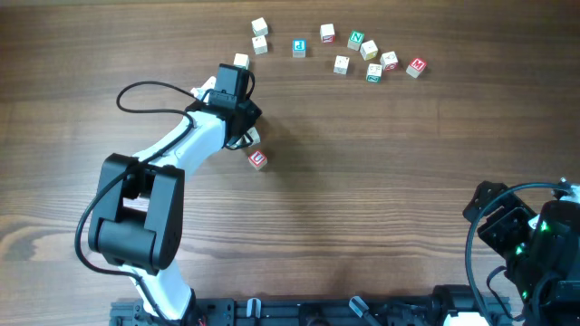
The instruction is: Form a circle
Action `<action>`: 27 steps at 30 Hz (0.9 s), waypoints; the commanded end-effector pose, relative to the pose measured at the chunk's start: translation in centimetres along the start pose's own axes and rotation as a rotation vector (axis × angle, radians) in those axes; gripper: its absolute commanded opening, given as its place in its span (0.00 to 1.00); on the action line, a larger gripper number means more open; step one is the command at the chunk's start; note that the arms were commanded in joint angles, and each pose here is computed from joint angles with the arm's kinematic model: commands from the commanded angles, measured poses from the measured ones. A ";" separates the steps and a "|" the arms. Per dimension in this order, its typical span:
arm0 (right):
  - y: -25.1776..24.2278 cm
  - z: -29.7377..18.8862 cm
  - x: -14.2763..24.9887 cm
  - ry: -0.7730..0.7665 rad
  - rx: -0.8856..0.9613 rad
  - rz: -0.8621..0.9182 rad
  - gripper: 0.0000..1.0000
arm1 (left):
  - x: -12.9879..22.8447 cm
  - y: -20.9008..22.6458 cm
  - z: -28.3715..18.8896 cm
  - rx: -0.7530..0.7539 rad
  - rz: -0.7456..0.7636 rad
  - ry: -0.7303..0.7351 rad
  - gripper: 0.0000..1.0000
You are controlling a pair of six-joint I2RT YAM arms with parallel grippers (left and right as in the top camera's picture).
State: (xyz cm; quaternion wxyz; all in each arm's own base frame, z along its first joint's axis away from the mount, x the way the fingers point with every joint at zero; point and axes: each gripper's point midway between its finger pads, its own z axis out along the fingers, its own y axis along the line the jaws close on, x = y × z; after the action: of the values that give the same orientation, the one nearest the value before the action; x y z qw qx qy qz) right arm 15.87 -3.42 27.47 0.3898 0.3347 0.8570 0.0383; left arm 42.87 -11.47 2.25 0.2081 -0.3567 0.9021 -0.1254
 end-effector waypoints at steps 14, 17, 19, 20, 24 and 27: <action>0.0 -0.1 -0.1 -0.011 -0.003 0.008 1.00 | 0.9 0.9 0.5 -0.032 -0.042 0.034 0.04; 0.0 -0.1 -0.1 -0.011 -0.003 0.007 1.00 | 1.0 1.0 0.5 -0.034 -0.046 0.035 0.04; 0.0 -0.1 -0.1 -0.010 -0.003 0.008 1.00 | 1.0 0.9 0.4 -0.033 -0.046 0.036 0.04; 0.0 -0.1 -0.2 -0.011 -0.003 0.007 1.00 | 1.0 0.9 0.4 -0.030 -0.046 0.040 0.04; 0.0 -0.1 -0.1 -0.011 -0.003 0.008 1.00 | 1.2 0.8 0.4 -0.024 -0.046 0.051 0.04; 0.0 -0.1 -0.1 -0.011 -0.003 0.008 1.00 | 1.2 0.6 0.3 -0.018 -0.047 0.053 0.04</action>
State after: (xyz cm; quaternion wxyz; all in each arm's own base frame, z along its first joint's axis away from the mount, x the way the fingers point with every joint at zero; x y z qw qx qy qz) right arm 15.87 -3.42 27.47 0.3898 0.3345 0.8571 0.0382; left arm 42.15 -11.68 1.90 0.1879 -0.3700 0.9007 -0.1288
